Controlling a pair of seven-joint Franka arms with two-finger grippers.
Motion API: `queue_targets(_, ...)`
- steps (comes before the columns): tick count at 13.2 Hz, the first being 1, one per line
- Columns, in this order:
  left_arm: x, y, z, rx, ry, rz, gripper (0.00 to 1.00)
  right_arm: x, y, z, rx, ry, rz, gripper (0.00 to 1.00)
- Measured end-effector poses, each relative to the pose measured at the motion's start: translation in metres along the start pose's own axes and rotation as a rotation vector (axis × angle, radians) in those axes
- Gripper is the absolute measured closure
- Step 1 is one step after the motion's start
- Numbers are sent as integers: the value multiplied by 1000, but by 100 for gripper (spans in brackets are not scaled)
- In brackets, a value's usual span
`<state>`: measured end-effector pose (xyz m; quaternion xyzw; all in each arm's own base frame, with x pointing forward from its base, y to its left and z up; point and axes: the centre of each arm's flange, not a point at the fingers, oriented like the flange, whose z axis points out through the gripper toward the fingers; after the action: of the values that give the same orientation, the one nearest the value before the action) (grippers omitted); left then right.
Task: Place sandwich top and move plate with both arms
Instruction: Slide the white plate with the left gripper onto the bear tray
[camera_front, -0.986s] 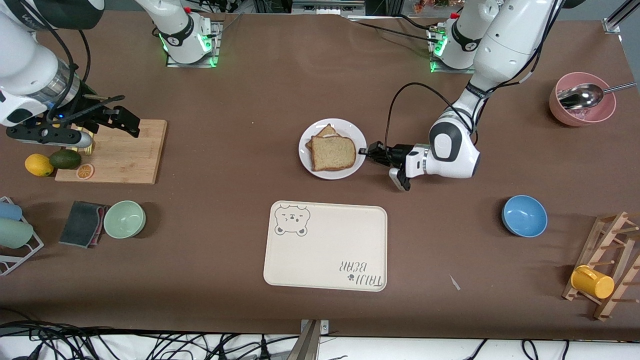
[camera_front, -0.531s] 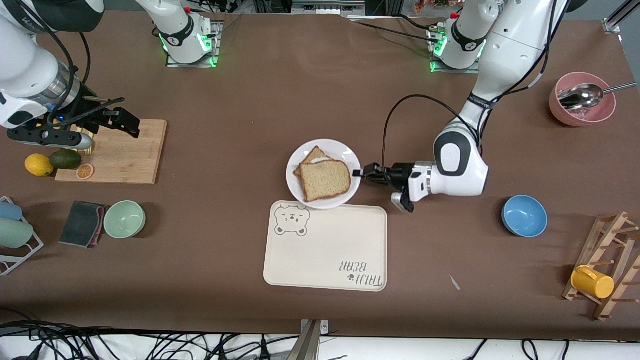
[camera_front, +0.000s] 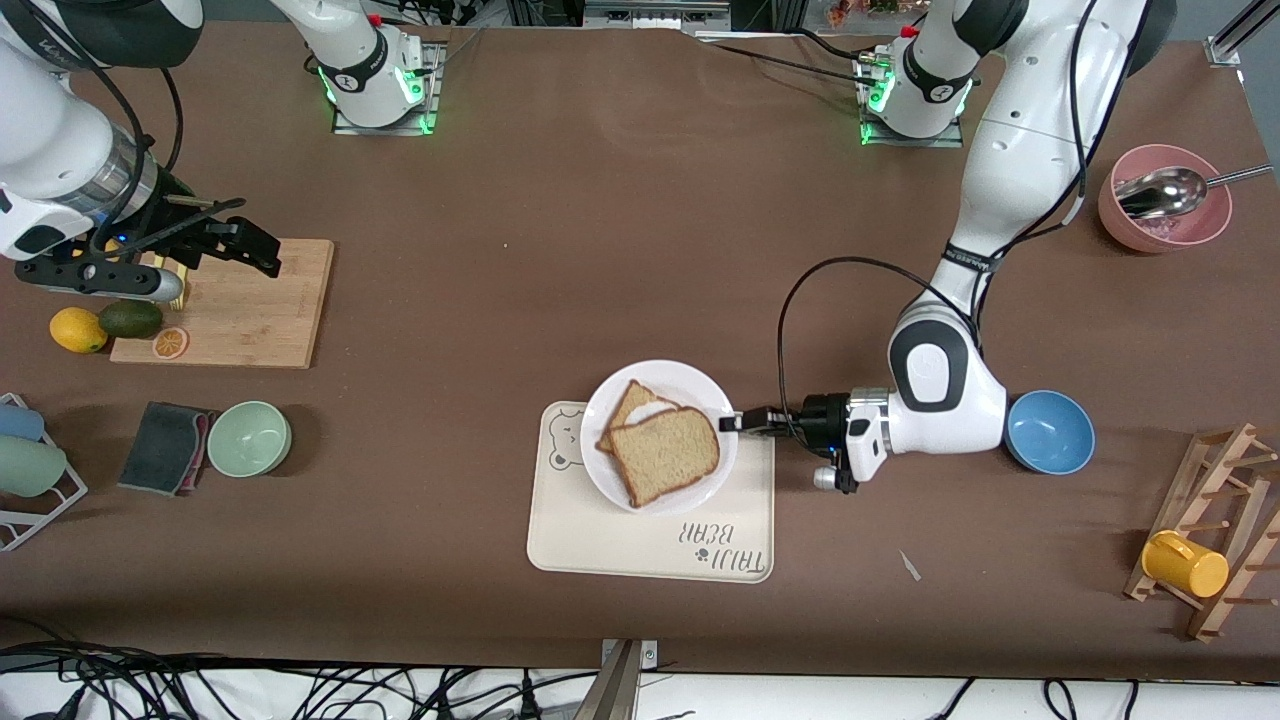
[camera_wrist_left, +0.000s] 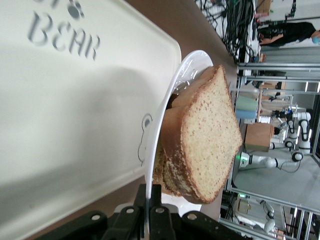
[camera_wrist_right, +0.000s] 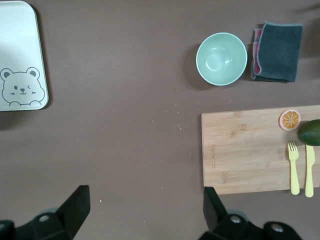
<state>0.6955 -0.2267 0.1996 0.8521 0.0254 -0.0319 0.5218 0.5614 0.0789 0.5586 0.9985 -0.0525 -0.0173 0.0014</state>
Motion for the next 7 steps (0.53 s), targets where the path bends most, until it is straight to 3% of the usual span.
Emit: queue_targets(7, 20, -42, 14, 5, 12, -29, 95, 0, 0, 0, 2, 2, 1, 0)
